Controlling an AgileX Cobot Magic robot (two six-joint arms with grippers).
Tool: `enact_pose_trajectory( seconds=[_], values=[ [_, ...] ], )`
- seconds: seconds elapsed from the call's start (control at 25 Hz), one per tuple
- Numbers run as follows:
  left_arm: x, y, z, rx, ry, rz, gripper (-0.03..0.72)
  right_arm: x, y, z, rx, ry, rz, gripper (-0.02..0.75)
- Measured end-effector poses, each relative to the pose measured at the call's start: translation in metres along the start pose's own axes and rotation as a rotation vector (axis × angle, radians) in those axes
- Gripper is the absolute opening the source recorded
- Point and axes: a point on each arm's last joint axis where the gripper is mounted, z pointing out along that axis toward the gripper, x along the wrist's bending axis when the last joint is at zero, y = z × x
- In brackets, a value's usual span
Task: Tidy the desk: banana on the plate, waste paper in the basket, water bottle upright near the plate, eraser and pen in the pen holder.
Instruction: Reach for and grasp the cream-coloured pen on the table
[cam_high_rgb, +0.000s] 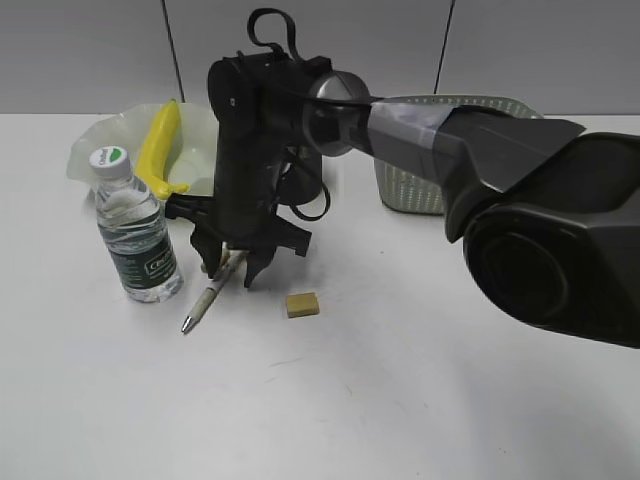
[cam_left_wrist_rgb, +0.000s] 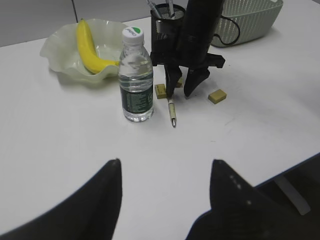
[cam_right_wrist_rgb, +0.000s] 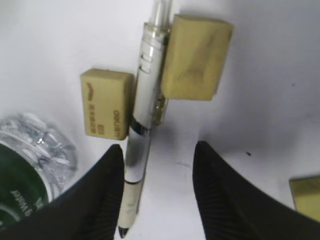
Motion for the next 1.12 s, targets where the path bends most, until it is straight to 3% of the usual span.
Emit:
enact_pose_trajectory(
  seconds=[0.52,0.8,1.12],
  values=[
    [-0.0001,0.0000,0.0000,0.000,-0.001,-0.001,0.420,0.0030,-0.0033,0.0013,-0.032,-0.037,-0.049,0.366],
    [0.0000,0.0000,0.0000,0.000,0.000,0.000,0.420,0.0071,-0.0049,-0.0005,-0.042,-0.020,-0.087,0.468],
    [0.0000,0.0000,0.0000,0.000,0.000,0.000,0.420,0.0062,-0.0027,-0.0008,-0.065,-0.033,-0.099,0.478]
  ],
)
